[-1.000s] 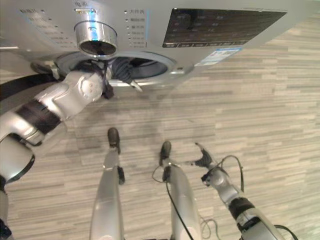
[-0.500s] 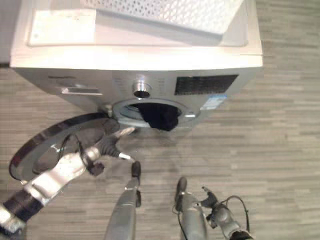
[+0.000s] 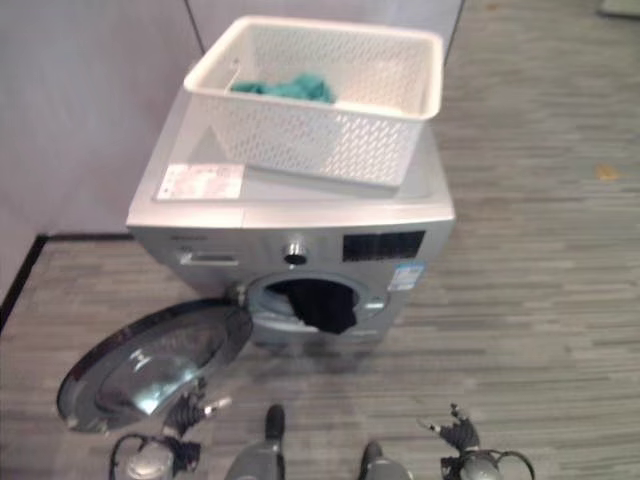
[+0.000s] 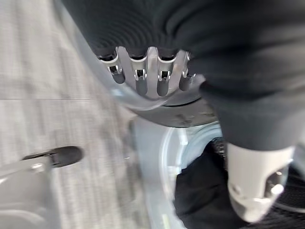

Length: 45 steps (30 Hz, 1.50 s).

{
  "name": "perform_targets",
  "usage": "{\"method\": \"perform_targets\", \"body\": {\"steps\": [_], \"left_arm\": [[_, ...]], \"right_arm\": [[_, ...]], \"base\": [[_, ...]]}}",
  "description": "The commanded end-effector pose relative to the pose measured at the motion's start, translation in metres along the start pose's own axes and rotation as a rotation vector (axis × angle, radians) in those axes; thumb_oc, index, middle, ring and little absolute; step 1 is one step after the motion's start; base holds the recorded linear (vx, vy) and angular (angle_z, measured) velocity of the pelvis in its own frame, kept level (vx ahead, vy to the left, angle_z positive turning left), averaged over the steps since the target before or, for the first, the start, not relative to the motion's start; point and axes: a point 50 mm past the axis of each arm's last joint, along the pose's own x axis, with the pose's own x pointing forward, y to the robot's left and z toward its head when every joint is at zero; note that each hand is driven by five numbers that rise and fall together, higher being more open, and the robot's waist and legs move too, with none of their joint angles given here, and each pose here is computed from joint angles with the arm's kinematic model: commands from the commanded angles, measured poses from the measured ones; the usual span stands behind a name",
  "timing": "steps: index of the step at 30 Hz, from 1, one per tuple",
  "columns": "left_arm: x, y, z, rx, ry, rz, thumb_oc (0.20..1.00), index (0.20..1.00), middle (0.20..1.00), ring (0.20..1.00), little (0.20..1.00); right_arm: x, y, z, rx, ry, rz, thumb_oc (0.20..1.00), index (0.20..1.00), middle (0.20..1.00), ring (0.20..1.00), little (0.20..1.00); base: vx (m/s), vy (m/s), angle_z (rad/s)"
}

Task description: Grab the laundry basket,head to the washer,open it,put in the laundry and shut it.

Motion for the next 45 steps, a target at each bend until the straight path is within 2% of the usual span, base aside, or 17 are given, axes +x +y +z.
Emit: {"method": "perform_targets", "body": {"steps": [1, 3, 6, 8, 10, 12, 13, 14, 18, 21, 24, 29, 32, 33, 37, 40, 45], "left_arm": [[0.008, -0.006, -0.007, 0.102, 0.088, 0.046, 1.0, 1.0, 1.0, 1.0, 1.0], [0.006, -0.006, -0.015, 0.103, 0.126, 0.052, 1.0, 1.0, 1.0, 1.0, 1.0], [0.0, -0.011, -0.034, 0.058, 0.201, 0.041, 1.0, 1.0, 1.0, 1.0, 1.0], [0.0, -0.012, -0.034, 0.059, 0.201, 0.041, 1.0, 1.0, 1.0, 1.0, 1.0], [-0.005, -0.012, -0.046, 0.055, 0.246, 0.041, 1.0, 1.0, 1.0, 1.0, 1.0], [-0.006, -0.012, -0.047, 0.072, 0.253, 0.038, 1.0, 1.0, 1.0, 1.0, 1.0], [-0.007, -0.012, -0.049, 0.094, 0.259, 0.031, 1.0, 1.0, 1.0, 1.0, 1.0], [-0.006, -0.012, -0.048, 0.093, 0.256, 0.031, 1.0, 1.0, 1.0, 1.0, 1.0], [-0.001, -0.003, -0.039, 0.156, 0.221, 0.041, 1.0, 1.0, 1.0, 1.0, 1.0], [0.002, 0.002, -0.03, 0.19, 0.181, 0.041, 1.0, 1.0, 1.0, 1.0, 1.0], [0.003, 0.0, -0.029, 0.213, 0.176, 0.013, 1.0, 1.0, 1.0, 1.0, 1.0], [0.004, 0.008, -0.029, 0.303, 0.19, -0.033, 1.0, 1.0, 1.0, 1.0, 1.0], [0.006, 0.011, -0.027, 0.293, 0.197, -0.02, 1.0, 1.0, 1.0, 1.0, 1.0], [0.008, 0.019, -0.026, 0.241, 0.217, 0.016, 1.0, 1.0, 1.0, 1.0, 1.0], [0.008, 0.017, -0.029, 0.223, 0.246, -0.008, 1.0, 1.0, 1.0, 1.0, 1.0], [0.007, 0.019, -0.03, 0.217, 0.257, -0.006, 1.0, 1.0, 1.0, 1.0, 1.0], [0.0, 0.006, -0.045, 0.178, 0.297, -0.077, 1.0, 1.0, 1.0, 1.0, 1.0]], "right_arm": [[0.0, -0.027, 0.046, 0.003, -0.219, -0.117, 1.0, 1.0, 1.0, 1.0, 1.0], [-0.002, -0.032, 0.057, -0.005, -0.268, -0.147, 1.0, 1.0, 1.0, 1.0, 1.0], [-0.015, -0.059, 0.096, -0.025, -0.466, -0.304, 1.0, 1.0, 1.0, 1.0, 1.0], [-0.016, -0.059, 0.096, -0.025, -0.466, -0.305, 1.0, 1.0, 1.0, 1.0, 1.0], [-0.05, -0.094, 0.161, 0.012, -0.792, -0.543, 1.0, 1.0, 1.0, 1.0, 1.0], [-0.069, -0.103, 0.193, 0.015, -0.95, -0.627, 1.0, 1.0, 1.0, 1.0, 1.0], [-0.09, -0.109, 0.229, 0.017, -1.123, -0.705, 1.0, 1.0, 1.0, 1.0, 1.0], [-0.09, -0.109, 0.229, 0.018, -1.125, -0.708, 1.0, 1.0, 1.0, 1.0, 1.0], [-0.153, -0.112, 0.302, 0.006, -1.529, -0.817, 1.0, 1.0, 1.0, 1.0, 1.0], [-0.172, -0.113, 0.342, 0.039, -1.661, -0.792, 1.0, 1.0, 1.0, 1.0, 1.0], [-0.161, -0.119, 0.368, -0.057, -1.605, -0.723, 1.0, 1.0, 1.0, 1.0, 1.0], [-0.151, -0.131, 0.41, -0.364, -1.451, -0.552, 1.0, 1.0, 1.0, 1.0, 1.0], [-0.151, -0.13, 0.414, -0.395, -1.434, -0.501, 1.0, 1.0, 1.0, 1.0, 1.0], [-0.143, -0.143, 0.417, -0.496, -1.303, -0.391, 1.0, 1.0, 1.0, 1.0, 1.0], [-0.128, -0.161, 0.413, -0.655, -1.079, -0.321, 1.0, 1.0, 1.0, 1.0, 1.0], [-0.122, -0.162, 0.411, -0.697, -1.017, -0.28, 1.0, 1.0, 1.0, 1.0, 1.0], [-0.101, -0.147, 0.398, -0.984, -0.775, -0.129, 1.0, 1.0, 1.0, 1.0, 1.0]], "base": [[0.08, 0.043, -0.22], [0.08, 0.034, -0.19], [0.08, 0.033, -0.01], [0.05, 0.009, 0.03], [0.11, 0.022, 0.09], [0.08, 0.012, 0.12], [0.04, 0.015, 0.15], [0.07, -0.001, 0.22], [0.05, 0.033, 0.21], [0.13, 0.199, 0.03], [0.14, 0.289, 0.0], [0.15, 0.281, 0.15], [0.14, 0.032, 0.18], [0.22, -0.129, 0.31], [0.2, -0.111, 0.68], [0.07, -0.07, 0.87], [0.11, -0.117, 0.41]]}}
